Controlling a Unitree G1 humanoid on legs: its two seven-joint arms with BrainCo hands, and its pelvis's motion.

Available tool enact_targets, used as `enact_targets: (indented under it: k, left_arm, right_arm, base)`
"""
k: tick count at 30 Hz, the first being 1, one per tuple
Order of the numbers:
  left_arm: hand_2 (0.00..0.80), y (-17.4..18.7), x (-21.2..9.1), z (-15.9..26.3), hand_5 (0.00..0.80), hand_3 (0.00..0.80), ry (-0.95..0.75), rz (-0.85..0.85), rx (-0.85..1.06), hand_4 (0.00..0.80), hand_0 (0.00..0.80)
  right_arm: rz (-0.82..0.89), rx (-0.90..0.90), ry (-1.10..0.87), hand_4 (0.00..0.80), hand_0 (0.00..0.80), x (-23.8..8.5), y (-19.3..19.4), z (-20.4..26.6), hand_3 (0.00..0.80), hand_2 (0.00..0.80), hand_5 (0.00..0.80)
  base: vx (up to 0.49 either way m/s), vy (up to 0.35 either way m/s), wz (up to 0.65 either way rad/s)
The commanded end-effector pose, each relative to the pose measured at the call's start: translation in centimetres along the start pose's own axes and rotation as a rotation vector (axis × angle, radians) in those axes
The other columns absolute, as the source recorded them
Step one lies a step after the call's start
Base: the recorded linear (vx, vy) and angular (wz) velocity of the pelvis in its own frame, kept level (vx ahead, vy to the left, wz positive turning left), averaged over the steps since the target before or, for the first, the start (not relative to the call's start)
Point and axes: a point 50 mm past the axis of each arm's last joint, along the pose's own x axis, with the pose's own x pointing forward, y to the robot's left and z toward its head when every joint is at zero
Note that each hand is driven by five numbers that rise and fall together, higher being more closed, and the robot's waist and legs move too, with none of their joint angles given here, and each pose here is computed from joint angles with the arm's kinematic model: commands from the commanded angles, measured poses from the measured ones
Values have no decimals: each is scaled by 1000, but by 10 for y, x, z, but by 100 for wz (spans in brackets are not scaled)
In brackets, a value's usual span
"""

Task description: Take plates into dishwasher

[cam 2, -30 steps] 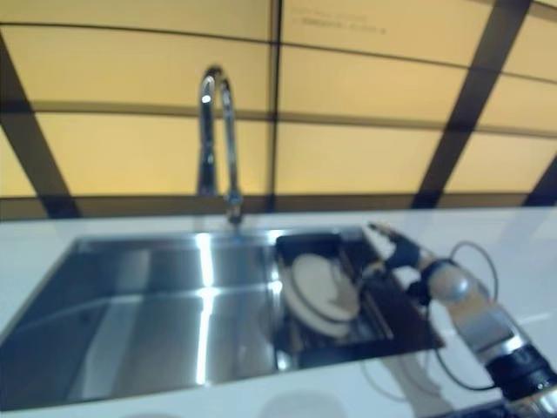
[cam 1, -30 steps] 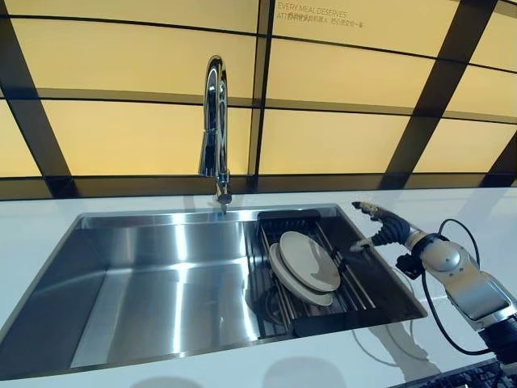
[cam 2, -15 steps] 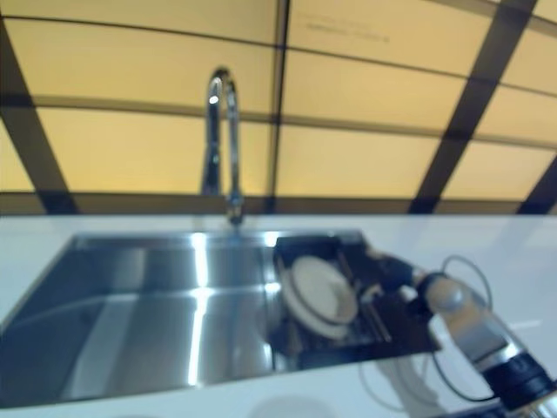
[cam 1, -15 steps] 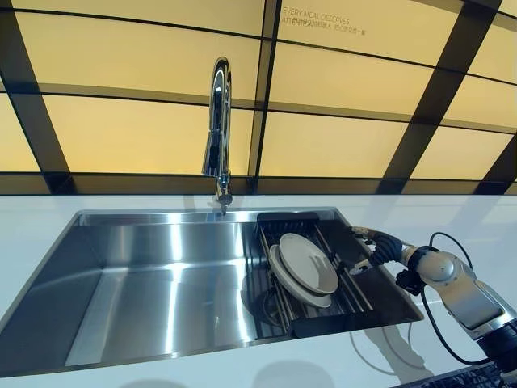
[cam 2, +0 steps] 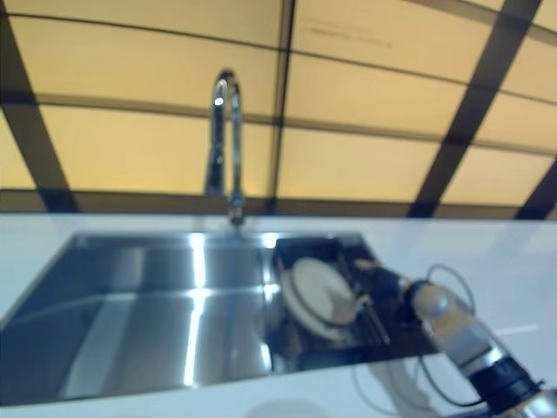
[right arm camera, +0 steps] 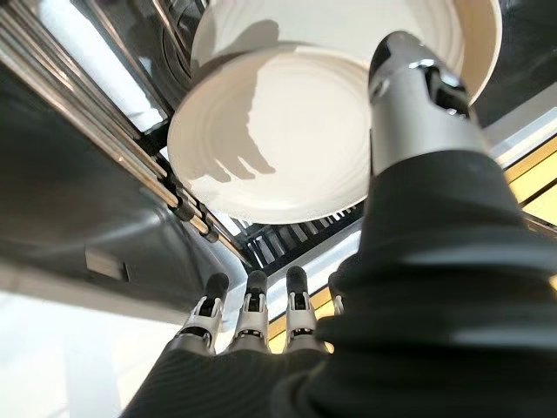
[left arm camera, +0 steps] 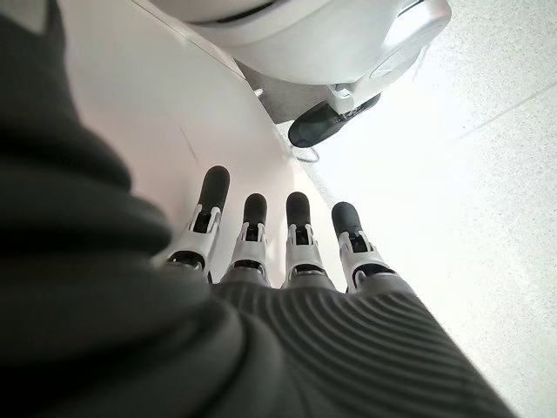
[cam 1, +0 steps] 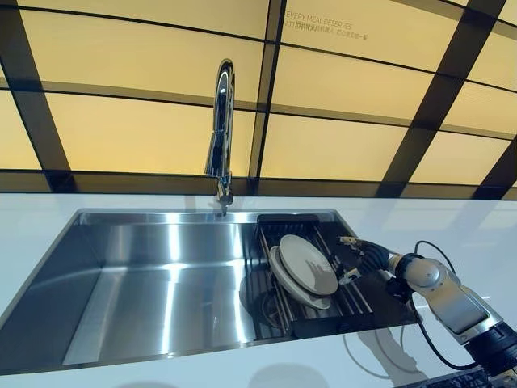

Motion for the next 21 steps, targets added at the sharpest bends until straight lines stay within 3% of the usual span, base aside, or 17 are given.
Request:
enact_targets:
  k: [1, 11, 21]
  left_arm:
    - [0, 17, 2, 22, 0, 0, -46, 30, 60, 0, 0]
    - [0, 18, 2, 24, 0, 0, -49, 28, 66, 0, 0]
    - [0, 16, 3, 23, 0, 0, -50, 26, 73, 0, 0]
  right_arm:
    - [-29, -67, -88, 0, 0, 4, -11, 32, 0, 0, 0]
    - [17, 51, -78, 0, 0, 15, 5, 28, 0, 0, 0]
    - [37, 39, -73, 0, 0, 19, 11, 29, 0, 0, 0]
  base:
    - [0, 0, 0]
    - [0, 0, 0]
    - [0, 0, 0]
